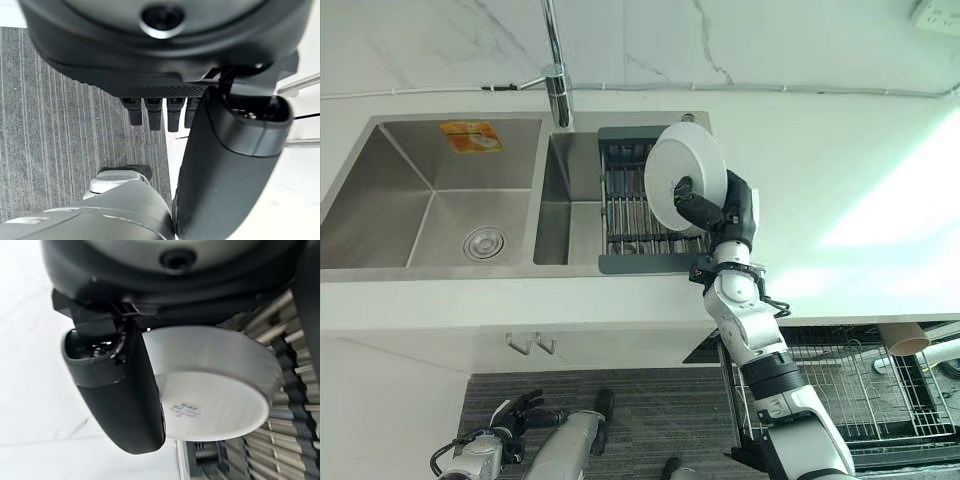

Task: Place the dishes in the dishwasher.

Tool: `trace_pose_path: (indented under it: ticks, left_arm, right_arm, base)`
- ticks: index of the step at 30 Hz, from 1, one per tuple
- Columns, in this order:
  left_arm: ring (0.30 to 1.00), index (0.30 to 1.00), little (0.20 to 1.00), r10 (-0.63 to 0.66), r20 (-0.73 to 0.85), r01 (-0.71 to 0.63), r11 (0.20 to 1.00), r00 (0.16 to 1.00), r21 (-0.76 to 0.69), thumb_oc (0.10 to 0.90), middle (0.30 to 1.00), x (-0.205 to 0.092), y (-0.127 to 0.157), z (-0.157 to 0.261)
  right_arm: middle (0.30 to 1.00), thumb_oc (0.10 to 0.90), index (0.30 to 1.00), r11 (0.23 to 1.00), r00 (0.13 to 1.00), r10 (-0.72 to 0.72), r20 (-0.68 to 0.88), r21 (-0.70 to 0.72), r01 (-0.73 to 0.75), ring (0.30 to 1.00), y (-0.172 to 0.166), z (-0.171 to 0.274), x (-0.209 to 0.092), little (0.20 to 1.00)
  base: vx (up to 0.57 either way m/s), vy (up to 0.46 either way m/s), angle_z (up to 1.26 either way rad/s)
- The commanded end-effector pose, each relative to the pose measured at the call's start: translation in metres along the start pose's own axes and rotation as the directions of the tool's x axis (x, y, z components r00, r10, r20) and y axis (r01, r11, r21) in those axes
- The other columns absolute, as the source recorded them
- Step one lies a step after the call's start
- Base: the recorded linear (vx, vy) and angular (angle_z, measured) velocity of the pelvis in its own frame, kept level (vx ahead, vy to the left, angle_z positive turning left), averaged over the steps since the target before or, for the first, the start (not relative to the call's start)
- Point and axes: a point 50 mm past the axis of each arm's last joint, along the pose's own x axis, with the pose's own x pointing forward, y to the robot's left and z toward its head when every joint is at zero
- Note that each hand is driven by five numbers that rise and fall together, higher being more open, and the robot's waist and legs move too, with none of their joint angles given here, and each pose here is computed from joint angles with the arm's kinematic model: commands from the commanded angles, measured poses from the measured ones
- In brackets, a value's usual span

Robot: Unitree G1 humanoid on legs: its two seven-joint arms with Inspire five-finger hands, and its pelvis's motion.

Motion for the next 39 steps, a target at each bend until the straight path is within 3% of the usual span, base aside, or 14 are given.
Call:
trace_pose_path:
  ticks: [1,9,16,19,28,36,39]
  left_arm:
    - [0.9,0.9,0.9,0.098,-0.328,-0.033,0.98,0.94,0.198,0.8,0.9,-0.029,0.028,-0.093]
    - [0.9,0.9,0.9,0.082,-0.345,0.0,0.973,0.935,0.231,0.8,0.9,-0.026,0.026,-0.091]
    - [0.9,0.9,0.9,0.05,-0.325,0.024,0.975,0.944,0.22,0.8,0.9,-0.023,0.016,-0.085]
    - [0.9,0.9,0.9,-0.003,-0.307,0.067,0.978,0.952,0.198,0.8,0.9,-0.021,0.008,-0.081]
    - [0.9,0.9,0.9,-0.117,-0.26,0.204,0.918,0.959,0.339,0.8,0.9,-0.02,-0.016,-0.076]
    - [0.9,0.9,0.9,-0.093,-0.297,0.184,0.937,0.95,0.297,0.8,0.9,-0.022,-0.011,-0.082]
    - [0.9,0.9,0.9,-0.09,-0.304,0.182,0.94,0.948,0.288,0.8,0.9,-0.024,-0.012,-0.086]
  right_arm:
    - [0.3,0.4,0.3,0.997,0.943,-0.075,0.325,0.047,0.063,0.3,-0.007,0.046,0.0,0.3]
    - [0.3,0.4,0.3,0.976,0.837,-0.043,0.545,0.203,-0.083,0.3,-0.004,0.082,-0.025,0.3]
    - [0.3,0.4,0.3,0.938,0.77,-0.129,0.625,0.328,-0.109,0.3,-0.04,0.094,-0.056,0.3]
    - [0.3,0.4,0.3,0.929,0.767,-0.187,0.613,0.364,-0.065,0.3,-0.059,0.089,-0.067,0.3]
    - [0.3,0.4,0.3,0.928,0.748,-0.329,0.576,0.342,0.145,0.3,-0.128,0.069,-0.097,0.3]
    - [0.3,0.4,0.3,0.946,0.801,-0.304,0.515,0.258,0.193,0.3,-0.14,0.053,-0.097,0.3]
    - [0.3,0.4,0.3,0.953,0.866,-0.287,0.41,0.217,0.213,0.3,-0.139,0.03,-0.095,0.3]
  base:
    - [-0.06,-0.039,-0.04]
    - [-0.08,-0.038,-0.23]
    - [-0.07,-0.046,-0.46]
    - [-0.04,-0.035,-0.47]
    - [0.0,-0.021,-0.4]
    - [0.01,0.0,-0.07]
    - [0.04,0.009,-0.01]
